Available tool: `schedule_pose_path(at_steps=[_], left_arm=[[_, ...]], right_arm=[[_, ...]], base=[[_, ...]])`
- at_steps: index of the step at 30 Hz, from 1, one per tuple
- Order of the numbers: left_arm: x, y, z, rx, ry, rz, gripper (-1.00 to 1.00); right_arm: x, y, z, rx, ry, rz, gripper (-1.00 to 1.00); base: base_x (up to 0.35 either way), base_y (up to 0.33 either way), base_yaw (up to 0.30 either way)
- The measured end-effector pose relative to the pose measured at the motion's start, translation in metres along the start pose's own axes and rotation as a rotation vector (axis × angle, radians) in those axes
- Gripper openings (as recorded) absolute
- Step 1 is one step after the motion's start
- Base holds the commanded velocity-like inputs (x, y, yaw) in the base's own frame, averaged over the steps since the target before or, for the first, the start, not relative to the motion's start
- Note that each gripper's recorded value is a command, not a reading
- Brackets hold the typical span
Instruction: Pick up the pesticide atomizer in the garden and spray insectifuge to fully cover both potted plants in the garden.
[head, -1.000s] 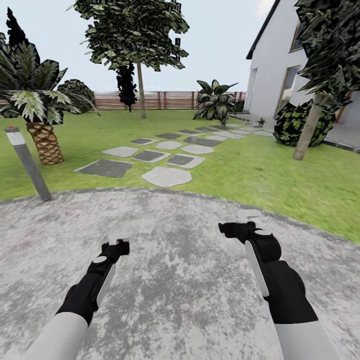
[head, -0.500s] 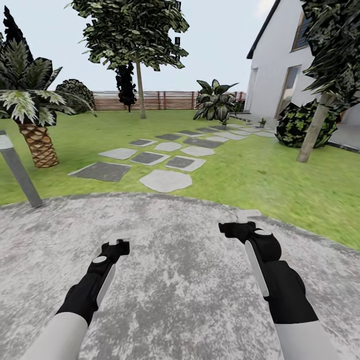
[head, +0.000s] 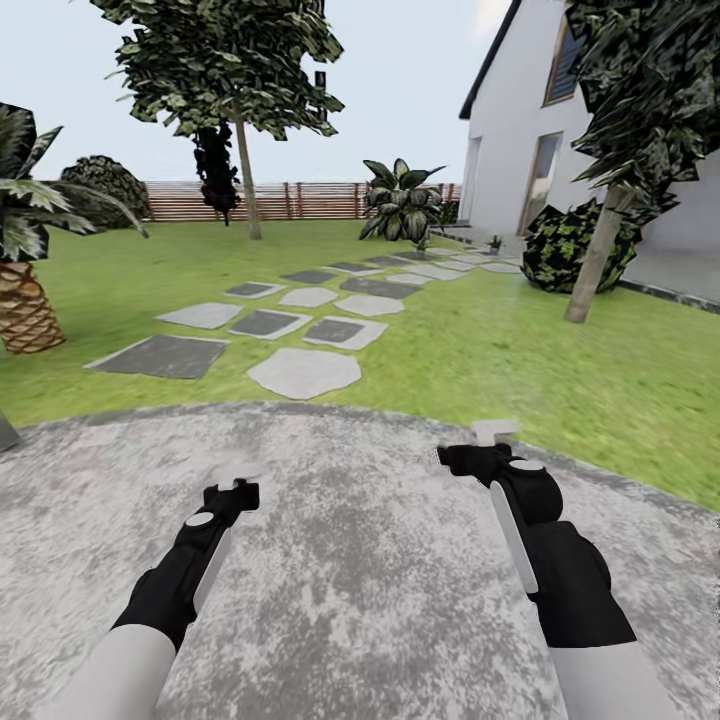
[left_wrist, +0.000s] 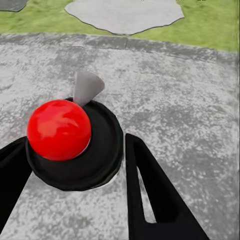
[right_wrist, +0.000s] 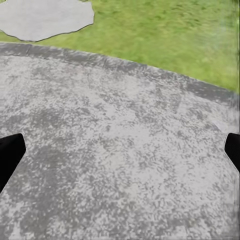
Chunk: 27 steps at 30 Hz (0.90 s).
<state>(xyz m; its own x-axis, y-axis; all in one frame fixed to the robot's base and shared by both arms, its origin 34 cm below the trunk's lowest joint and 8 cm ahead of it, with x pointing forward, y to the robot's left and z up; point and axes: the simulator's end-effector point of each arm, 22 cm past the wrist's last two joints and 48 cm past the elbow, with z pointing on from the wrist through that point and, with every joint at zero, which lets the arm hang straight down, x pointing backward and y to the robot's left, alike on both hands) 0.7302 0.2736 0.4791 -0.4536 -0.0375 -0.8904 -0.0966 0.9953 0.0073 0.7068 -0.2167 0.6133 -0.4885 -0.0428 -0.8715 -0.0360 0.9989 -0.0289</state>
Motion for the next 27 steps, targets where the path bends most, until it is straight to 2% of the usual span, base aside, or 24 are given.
schedule_pose_path(at_steps=[27], left_arm=[[0.0000,0.0004,0.0000,-0.001,0.000,0.003,-1.00]], right_arm=[[0.0000,0.0005,0.0000,-0.001,0.000,-0.001,1.00]], base=[[0.347,0.000,-0.014]])
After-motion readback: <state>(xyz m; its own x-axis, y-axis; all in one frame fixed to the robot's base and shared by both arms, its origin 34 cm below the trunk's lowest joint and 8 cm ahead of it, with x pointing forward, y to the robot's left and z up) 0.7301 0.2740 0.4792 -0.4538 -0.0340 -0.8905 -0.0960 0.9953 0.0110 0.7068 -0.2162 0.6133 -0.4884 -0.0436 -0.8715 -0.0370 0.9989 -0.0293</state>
